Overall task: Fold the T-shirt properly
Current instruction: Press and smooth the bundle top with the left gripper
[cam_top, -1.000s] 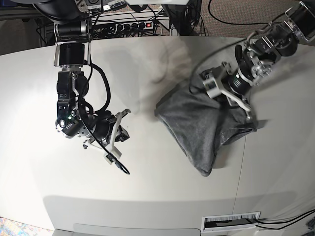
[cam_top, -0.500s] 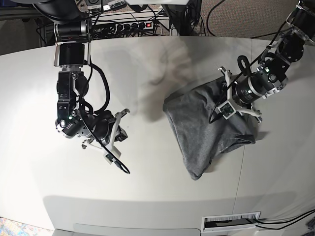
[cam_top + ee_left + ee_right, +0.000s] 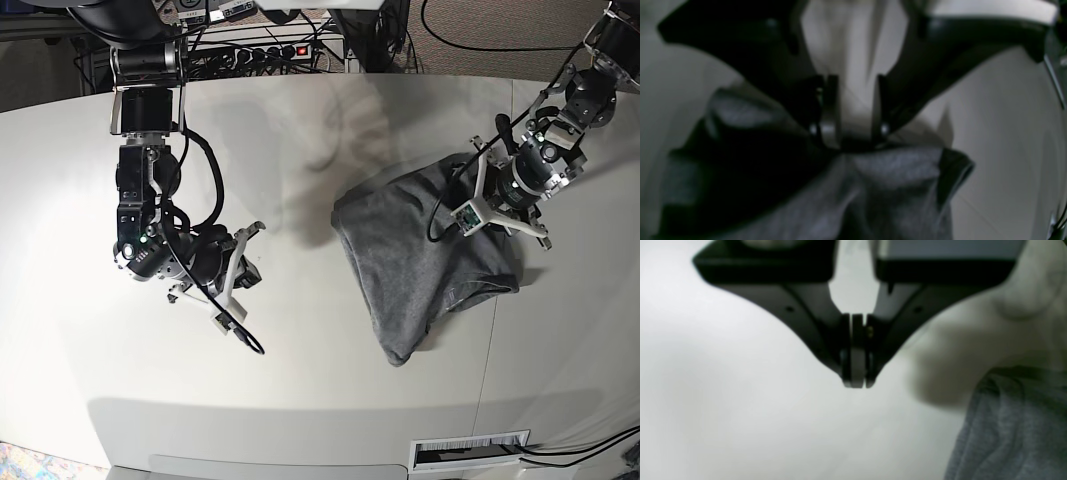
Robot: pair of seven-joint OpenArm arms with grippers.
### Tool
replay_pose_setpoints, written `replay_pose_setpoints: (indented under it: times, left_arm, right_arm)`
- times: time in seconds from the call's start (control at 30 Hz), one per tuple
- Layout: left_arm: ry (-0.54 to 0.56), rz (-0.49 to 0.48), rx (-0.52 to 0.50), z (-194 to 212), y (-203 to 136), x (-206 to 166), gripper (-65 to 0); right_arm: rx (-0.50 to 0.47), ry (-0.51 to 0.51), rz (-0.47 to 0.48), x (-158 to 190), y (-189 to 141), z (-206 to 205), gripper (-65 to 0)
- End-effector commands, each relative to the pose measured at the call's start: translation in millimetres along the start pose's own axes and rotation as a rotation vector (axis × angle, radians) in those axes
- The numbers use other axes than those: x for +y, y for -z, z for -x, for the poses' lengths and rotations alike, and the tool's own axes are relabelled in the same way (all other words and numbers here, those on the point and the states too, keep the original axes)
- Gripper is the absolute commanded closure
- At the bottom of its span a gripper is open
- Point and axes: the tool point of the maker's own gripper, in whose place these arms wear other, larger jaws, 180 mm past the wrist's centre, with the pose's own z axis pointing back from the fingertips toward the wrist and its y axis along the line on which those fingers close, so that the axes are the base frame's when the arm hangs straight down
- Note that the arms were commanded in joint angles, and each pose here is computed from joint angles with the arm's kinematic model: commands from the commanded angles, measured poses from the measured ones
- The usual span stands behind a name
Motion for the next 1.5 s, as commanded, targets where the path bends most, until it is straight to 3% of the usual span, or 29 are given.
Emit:
replay_pose_setpoints:
  times: [0.0, 0.13, 0.27, 0.47, 0.8, 0.87, 1.0, 1.1, 1.2, 1.27, 1.37, 1.47]
  left_arm:
    - [-0.025, -0.029, -0.039, -9.6, -4.7, 12.9, -19.0]
    - [-0.142, 0.037, -0.140, -34.0, -9.7, 2.0, -17.3]
    - [-0.171, -0.012, -0.208, -55.4, -17.1, 7.4, 0.0]
    - [-0.147, -0.217, -0.229, -62.2, -27.4, 43.6, 0.0]
    - [-0.051, -0.286, -0.061, -27.6, -27.7, 54.1, 0.0]
    - [-0.030, -0.311, -0.007, -16.2, -27.7, 58.2, -4.5]
    - [-0.004, -0.323, 0.051, -5.4, -29.2, 61.7, -22.4]
    - [-0.008, -0.321, 0.060, -3.6, -29.2, 61.4, -24.1]
    - [-0.067, -0.304, 0.002, -12.6, -28.0, 58.5, -23.8]
    - [-0.118, -0.291, -0.045, -20.3, -27.6, 57.2, -18.7]
    - [-0.179, -0.345, -0.101, -28.3, -31.8, 67.8, -2.3]
    - [-0.149, -0.409, -0.107, -29.5, -36.2, 78.3, 0.0]
  right_arm:
    - [-0.068, -0.019, 0.016, -6.6, -7.1, -22.8, 0.0]
    - [-0.067, -0.019, 0.016, -6.4, -7.0, -22.3, 0.0]
    - [-0.057, -0.013, 0.009, -3.4, -5.3, -16.2, 0.0]
    - [-0.036, -0.002, -0.002, 2.0, -2.3, -4.7, 0.0]
    - [-0.042, -0.001, -0.004, 2.3, -2.2, -5.5, 0.0]
    - [-0.044, -0.001, -0.004, 2.3, -2.2, -6.0, 0.0]
    - [-0.062, 0.000, -0.005, 2.6, -2.4, -9.2, 0.0]
    - [-0.068, 0.000, -0.007, 2.9, -2.4, -10.2, 0.0]
    - [-0.074, 0.001, -0.007, 3.1, -2.4, -11.4, 0.0]
    - [-0.073, 0.000, -0.006, 2.9, -2.5, -11.2, 0.0]
    - [-0.071, 0.000, -0.006, 2.7, -2.5, -10.7, 0.0]
    - [-0.071, 0.000, -0.006, 2.8, -2.5, -10.7, 0.0]
